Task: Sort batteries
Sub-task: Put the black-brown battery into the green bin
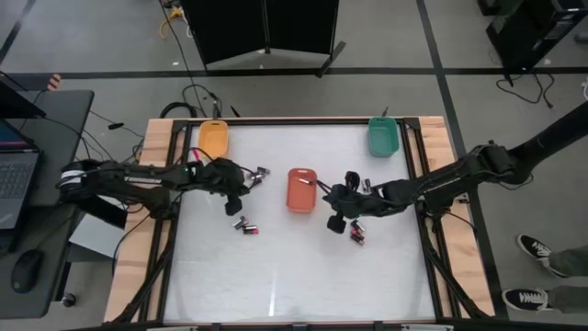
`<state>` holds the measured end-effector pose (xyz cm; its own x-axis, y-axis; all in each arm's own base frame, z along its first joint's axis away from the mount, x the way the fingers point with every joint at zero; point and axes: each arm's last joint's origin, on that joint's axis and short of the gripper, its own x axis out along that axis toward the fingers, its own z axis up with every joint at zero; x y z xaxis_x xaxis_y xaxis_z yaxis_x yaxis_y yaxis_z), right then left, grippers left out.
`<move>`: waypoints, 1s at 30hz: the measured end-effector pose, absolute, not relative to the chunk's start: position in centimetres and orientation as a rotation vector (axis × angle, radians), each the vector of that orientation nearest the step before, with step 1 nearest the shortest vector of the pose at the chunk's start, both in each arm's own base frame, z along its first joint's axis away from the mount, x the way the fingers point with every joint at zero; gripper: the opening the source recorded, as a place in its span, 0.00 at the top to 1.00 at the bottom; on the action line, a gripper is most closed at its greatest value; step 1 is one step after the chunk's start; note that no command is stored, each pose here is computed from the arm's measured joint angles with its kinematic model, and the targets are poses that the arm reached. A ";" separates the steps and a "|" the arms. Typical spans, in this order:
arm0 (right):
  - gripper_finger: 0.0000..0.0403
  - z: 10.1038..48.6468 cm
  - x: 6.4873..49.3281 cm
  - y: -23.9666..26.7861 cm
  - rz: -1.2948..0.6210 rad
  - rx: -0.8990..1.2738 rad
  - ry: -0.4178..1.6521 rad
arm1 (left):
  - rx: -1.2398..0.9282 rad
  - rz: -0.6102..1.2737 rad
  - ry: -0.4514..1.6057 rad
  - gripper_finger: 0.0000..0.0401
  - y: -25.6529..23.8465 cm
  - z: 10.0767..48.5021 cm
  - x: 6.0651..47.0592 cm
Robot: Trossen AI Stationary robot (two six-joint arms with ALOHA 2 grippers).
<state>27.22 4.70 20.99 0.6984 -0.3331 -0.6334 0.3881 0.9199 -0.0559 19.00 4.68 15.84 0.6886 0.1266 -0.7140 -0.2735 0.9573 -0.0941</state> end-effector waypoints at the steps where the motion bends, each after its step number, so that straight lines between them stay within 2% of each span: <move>1: 0.98 20.9 27.3 4.7 -0.404 0.083 0.688 | -0.200 0.236 0.782 0.81 4.8 15.7 19.2; 7: 0.98 20.8 27.3 4.7 -0.407 0.078 0.689 | -0.211 0.276 0.777 0.66 5.1 14.7 20.1; 11: 0.98 20.8 27.3 4.7 -0.409 0.076 0.689 | -0.208 0.298 0.789 0.60 5.3 14.0 20.5; 18: 0.98 20.8 27.3 4.7 -0.408 0.073 0.690 | -0.187 0.407 0.829 0.59 5.7 12.8 20.8; 30: 0.98 20.9 27.3 4.7 -0.404 0.064 0.688 | -0.186 0.428 0.845 0.59 5.9 11.7 21.4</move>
